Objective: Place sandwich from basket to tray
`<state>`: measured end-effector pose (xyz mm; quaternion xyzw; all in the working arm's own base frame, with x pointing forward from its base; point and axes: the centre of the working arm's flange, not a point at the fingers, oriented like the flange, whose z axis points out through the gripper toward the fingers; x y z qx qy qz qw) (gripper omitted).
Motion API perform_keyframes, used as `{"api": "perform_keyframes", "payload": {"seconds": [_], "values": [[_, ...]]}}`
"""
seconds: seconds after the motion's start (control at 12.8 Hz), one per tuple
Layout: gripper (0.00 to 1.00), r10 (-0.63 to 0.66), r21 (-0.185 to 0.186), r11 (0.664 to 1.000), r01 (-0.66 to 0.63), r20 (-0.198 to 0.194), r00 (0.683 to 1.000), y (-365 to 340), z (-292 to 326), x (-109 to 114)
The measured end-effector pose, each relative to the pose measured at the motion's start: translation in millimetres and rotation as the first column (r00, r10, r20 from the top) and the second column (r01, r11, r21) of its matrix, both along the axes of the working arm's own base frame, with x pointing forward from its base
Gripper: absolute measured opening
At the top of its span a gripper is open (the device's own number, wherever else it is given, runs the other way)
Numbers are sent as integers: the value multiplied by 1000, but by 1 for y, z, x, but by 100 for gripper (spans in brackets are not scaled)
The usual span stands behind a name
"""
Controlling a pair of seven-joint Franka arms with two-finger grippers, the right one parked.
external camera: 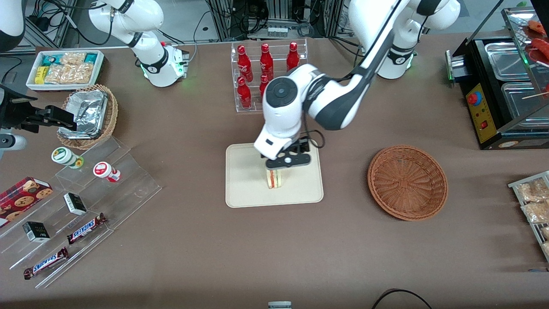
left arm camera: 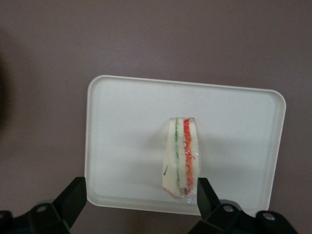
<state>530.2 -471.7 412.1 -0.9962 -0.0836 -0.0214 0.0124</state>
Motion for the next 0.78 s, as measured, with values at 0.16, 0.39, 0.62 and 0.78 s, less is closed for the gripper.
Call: {"api": "perform_keyframes", "payload": {"seconds": [0.16,0.39,0.62,0.78], "values": [[100,63,5,998,-63,12,998,53,36,23],[100,56,27,998,-55,-12,998,132,65,35],[100,16,50,999,-14,-57,998,202,84,46],[100,-19,51,998,22,-74,997,251,103,54]]}}
